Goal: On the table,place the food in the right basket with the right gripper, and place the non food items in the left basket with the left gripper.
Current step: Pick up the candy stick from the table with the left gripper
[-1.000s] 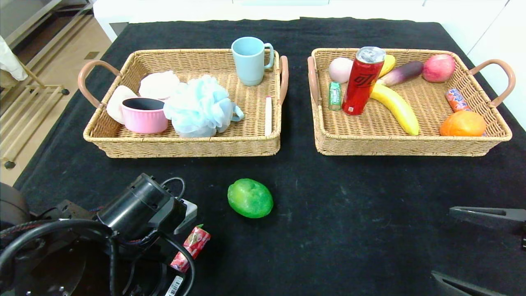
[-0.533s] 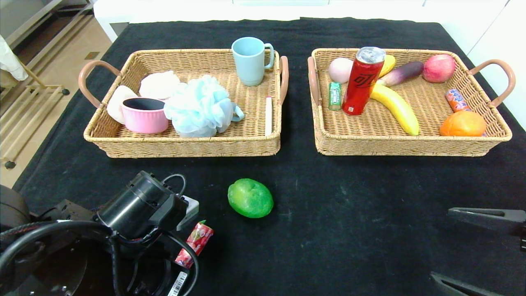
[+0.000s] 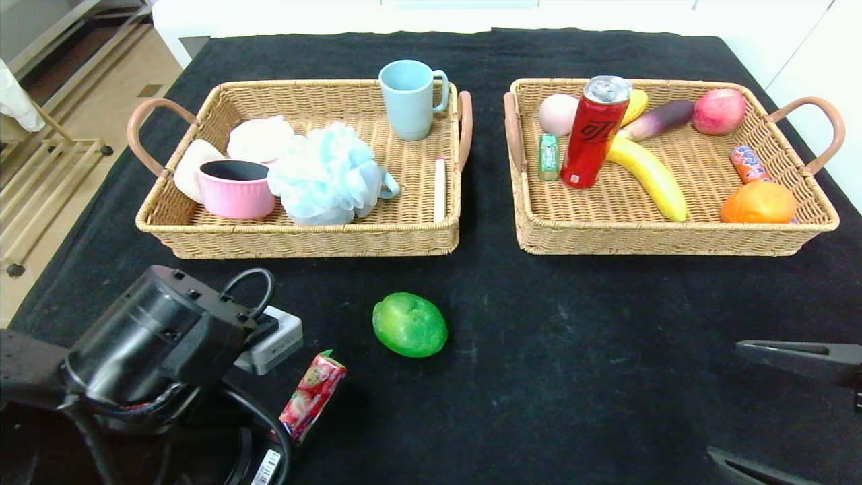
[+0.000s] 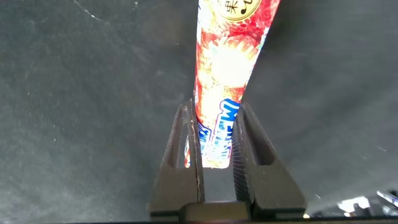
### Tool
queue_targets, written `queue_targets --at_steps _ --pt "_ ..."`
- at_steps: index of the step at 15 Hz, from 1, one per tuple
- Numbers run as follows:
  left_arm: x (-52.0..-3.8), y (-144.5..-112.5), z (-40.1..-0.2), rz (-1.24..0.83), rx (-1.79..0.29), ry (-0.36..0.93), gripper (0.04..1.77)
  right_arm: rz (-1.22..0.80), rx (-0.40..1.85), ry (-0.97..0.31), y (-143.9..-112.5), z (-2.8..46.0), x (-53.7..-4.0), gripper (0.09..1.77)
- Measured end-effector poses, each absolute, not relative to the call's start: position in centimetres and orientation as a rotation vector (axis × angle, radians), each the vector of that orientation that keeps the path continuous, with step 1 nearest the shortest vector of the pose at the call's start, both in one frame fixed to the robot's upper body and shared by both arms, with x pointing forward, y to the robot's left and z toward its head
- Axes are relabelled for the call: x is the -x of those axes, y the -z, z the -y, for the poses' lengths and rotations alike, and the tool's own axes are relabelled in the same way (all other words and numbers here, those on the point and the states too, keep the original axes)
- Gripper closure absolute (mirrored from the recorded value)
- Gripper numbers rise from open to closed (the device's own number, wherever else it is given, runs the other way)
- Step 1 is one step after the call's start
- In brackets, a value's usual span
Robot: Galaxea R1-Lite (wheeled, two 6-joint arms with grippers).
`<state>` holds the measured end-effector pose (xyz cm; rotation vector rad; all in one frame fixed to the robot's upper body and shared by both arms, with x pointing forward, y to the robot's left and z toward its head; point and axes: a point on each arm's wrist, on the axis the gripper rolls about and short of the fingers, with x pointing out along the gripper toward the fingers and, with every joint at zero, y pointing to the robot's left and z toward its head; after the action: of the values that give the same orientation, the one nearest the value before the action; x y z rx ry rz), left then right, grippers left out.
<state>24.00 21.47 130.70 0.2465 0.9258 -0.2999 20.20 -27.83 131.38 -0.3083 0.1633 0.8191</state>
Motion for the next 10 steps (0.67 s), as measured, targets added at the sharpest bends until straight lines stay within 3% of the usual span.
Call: queue_targets --at_steps 5,10 --pt "-22.5 -133.0 -22.2 -0.85 -0.15 0.437 1.46 -0.157 0.301 -0.813 -131.7 27.8 -20.2 0.15" --pt "-23.8 -135.8 -19.7 -0.664 -0.053 0.561 1.46 -0.132 0.254 -0.788 -132.9 28.0 -20.3 0.15"
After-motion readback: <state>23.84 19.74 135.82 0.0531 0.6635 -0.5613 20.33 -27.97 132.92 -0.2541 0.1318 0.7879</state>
